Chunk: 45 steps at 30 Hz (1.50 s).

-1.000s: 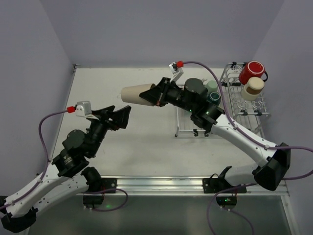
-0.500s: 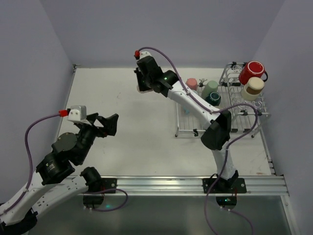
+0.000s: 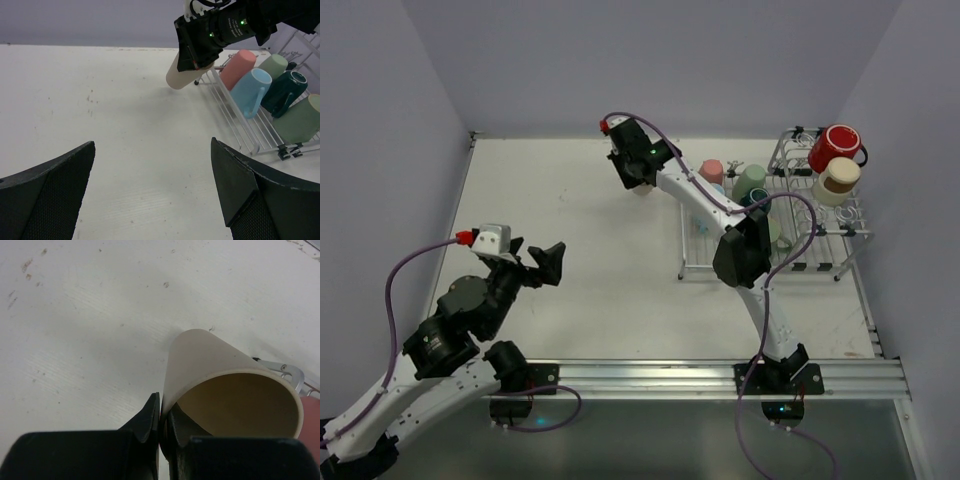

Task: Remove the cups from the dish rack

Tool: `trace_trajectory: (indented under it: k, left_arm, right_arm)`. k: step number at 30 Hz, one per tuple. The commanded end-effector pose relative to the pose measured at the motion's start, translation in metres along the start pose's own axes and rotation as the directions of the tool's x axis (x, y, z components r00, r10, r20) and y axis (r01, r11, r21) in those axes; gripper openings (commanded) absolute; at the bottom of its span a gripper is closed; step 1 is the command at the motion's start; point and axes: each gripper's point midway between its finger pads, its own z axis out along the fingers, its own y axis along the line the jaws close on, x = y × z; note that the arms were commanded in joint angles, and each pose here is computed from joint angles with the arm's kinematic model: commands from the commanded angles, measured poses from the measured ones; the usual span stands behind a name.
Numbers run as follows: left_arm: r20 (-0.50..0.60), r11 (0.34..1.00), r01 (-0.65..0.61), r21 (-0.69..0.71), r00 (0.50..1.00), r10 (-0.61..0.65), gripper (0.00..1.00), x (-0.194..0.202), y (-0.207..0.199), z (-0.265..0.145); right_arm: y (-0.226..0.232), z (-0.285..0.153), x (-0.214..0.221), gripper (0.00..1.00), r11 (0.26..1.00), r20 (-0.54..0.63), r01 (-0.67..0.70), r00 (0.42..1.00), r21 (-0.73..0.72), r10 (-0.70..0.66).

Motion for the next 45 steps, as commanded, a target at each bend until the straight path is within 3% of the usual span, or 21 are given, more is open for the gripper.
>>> trace_trajectory:
  k: [1,11,27,31,32,36,40,45]
  left_arm:
    - [0.019,0.999,-0.030,0.021,0.999,0.029,1.00,-0.003,-0.003,0.003]
    - [0.010,0.999,-0.037,0.020,0.999,0.037,1.00,0.001,-0.001,0.008]
    - [0.029,1.000,-0.030,-0.002,0.999,0.030,1.00,-0.003,0.006,0.008]
    - [0.032,1.000,-0.030,-0.003,0.999,0.030,1.00,-0.004,0.006,0.008]
    - [0.030,1.000,-0.031,0.000,0.999,0.031,1.00,-0.003,0.006,0.008]
    - [0.028,0.999,-0.032,-0.005,0.999,0.032,1.00,-0.003,0.007,0.009]
    - [0.033,1.000,-0.030,-0.007,0.999,0.030,1.00,-0.004,0.008,0.008]
    - [0.030,0.999,-0.031,-0.008,0.999,0.031,1.00,-0.003,0.008,0.008]
  right_arm:
    - [-0.004,-0.003,-0.012,0.00,0.998,0.029,0.050,0.998,-0.029,-0.049]
    - [0.009,0.020,-0.001,0.01,0.993,0.014,0.048,0.999,-0.104,-0.047]
    - [0.003,0.042,0.016,0.09,0.992,-0.028,0.110,0.993,-0.066,-0.112]
    - [0.003,0.032,0.000,0.25,0.994,0.027,0.086,0.996,-0.066,-0.084]
    - [0.004,0.028,-0.006,0.35,0.994,0.046,0.080,0.996,-0.072,-0.076]
    - [0.000,-0.003,-0.043,0.54,0.996,0.159,0.043,0.987,-0.078,-0.030]
    - [-0.005,-0.028,-0.069,0.66,0.997,0.241,0.027,0.970,-0.071,-0.009]
    - [-0.012,-0.052,-0.084,0.72,0.997,0.290,-0.035,0.956,-0.062,0.051]
